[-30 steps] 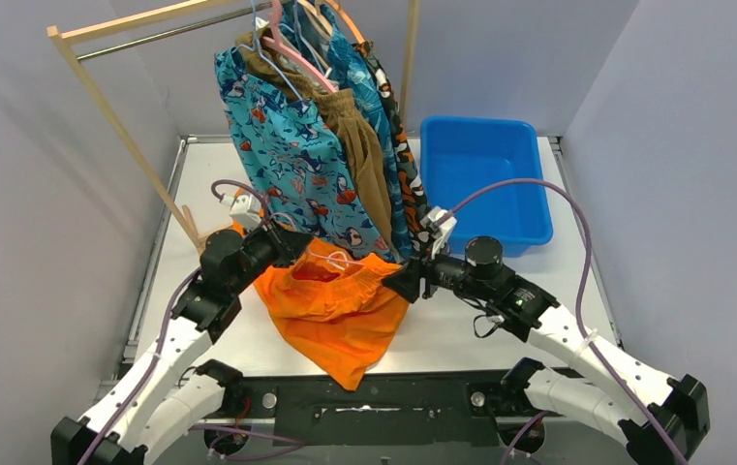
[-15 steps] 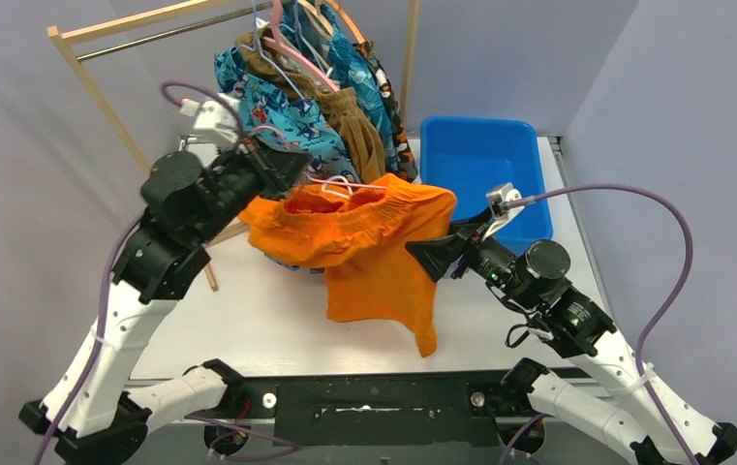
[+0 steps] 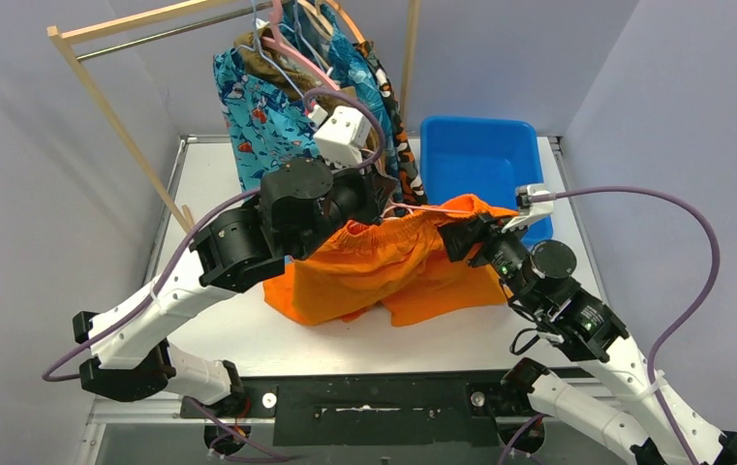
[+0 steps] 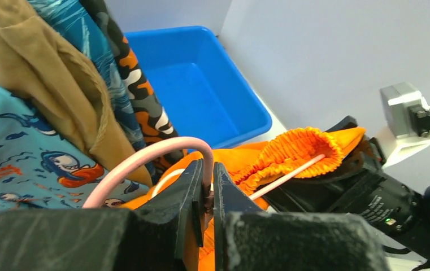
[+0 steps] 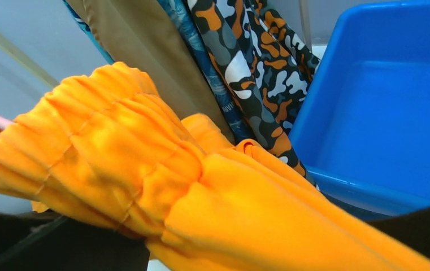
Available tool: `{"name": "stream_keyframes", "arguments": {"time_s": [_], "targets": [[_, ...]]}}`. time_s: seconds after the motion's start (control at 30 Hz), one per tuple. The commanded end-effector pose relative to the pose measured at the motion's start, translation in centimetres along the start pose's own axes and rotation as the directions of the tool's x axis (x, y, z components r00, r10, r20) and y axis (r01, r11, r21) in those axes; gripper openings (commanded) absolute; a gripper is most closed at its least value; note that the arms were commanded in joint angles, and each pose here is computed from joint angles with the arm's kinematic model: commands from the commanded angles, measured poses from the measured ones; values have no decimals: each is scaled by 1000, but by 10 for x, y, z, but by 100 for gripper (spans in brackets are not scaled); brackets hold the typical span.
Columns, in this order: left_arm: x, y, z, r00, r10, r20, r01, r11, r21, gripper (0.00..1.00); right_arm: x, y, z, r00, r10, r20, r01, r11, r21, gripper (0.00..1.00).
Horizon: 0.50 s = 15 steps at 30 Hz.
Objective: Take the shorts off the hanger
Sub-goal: Adjust the hanger at the clothes rod.
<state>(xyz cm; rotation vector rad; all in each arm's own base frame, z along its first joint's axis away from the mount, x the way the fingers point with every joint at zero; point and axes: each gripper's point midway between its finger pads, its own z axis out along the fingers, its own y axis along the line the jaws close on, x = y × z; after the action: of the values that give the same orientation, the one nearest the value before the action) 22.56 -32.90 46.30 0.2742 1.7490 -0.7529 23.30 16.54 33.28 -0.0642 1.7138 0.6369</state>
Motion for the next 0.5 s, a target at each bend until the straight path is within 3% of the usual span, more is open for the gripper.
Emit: {"name": "stream_keyframes", "arguments": {"time_s": [0.0,0.1,0.17,0.3,0.47], "targets": [[-28,34,-20,993,25,113,-5,985,-172,0,-9,5,5,999,-33,18,34,999,-13,63],[-21,86,-43,986,79,144,-24,936,-351,0,-1,-3,6,999,-43,-23,44,999,28,70],[-9,118,-58,984,112,135,-46,908,-417,0,2,-6,1,999,-41,-29,42,999,34,80],[42,154,-72,991,110,80,-66,905,-419,0,0,-11,-13,1000,-8,11,8,999,33,92],[76,165,-66,995,84,51,-55,904,-424,0,10,13,-18,999,-52,-16,50,990,-129,97]]}}
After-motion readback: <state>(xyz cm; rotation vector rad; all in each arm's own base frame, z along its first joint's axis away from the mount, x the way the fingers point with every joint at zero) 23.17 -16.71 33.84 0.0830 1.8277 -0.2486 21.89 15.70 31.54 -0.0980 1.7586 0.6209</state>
